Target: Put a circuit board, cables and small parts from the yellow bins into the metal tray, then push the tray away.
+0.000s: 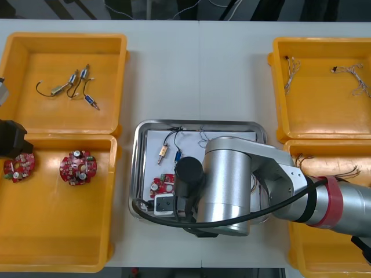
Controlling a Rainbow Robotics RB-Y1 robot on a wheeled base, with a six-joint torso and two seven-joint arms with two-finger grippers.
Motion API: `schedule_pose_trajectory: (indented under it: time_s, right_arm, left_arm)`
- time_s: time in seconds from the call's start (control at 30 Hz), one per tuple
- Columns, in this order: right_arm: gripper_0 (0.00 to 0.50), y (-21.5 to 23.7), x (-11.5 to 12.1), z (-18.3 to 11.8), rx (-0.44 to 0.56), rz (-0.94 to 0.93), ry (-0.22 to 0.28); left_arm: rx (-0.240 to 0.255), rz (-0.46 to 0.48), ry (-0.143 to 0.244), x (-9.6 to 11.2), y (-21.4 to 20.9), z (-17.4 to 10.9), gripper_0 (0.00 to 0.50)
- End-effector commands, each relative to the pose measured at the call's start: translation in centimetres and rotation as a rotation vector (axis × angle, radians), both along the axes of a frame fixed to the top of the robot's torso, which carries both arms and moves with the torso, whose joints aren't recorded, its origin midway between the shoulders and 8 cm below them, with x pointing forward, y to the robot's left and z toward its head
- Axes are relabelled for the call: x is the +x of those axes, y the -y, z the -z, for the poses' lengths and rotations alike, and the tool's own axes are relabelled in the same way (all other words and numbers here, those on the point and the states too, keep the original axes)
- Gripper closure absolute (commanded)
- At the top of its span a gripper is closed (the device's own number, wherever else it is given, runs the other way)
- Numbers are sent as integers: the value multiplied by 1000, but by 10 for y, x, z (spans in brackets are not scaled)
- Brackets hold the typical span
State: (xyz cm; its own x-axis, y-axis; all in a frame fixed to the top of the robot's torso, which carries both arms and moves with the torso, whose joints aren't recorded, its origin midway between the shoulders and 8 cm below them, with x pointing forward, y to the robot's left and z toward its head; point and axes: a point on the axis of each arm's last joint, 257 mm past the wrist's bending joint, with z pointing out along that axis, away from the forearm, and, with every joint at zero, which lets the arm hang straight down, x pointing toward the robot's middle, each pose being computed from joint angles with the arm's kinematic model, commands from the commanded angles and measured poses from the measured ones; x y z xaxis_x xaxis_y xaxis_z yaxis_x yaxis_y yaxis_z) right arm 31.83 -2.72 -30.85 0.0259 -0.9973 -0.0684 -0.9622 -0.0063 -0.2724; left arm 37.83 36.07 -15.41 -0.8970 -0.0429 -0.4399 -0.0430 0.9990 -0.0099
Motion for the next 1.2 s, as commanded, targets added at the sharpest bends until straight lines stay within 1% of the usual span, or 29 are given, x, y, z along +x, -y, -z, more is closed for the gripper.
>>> schedule_pose_trajectory:
  time_s: [0.03,0.2,0.4,0.7,0.83,1.2]
  right_arm:
    - [0,-16,-16,7,37,11,-21]
    - [0,-14,-18,11,34,18,-19]
    - [0,-11,-11,16,12,10,39]
    - [0,-14,-11,21,27,26,36]
    - [0,-13,-10,24,29,34,43]
    - [0,-13,-11,24,36,55,39]
  left_arm:
    - [82,55,23,-3,-16,-14,0]
    - [82,55,23,-3,-16,-14,0]
    - [82,55,23,-3,-16,-14,0]
    - [82,55,23,-3,-16,-14,0]
    - [82,55,23,-3,-16,-14,0]
    - [82,55,23,-3,-16,-14,0]
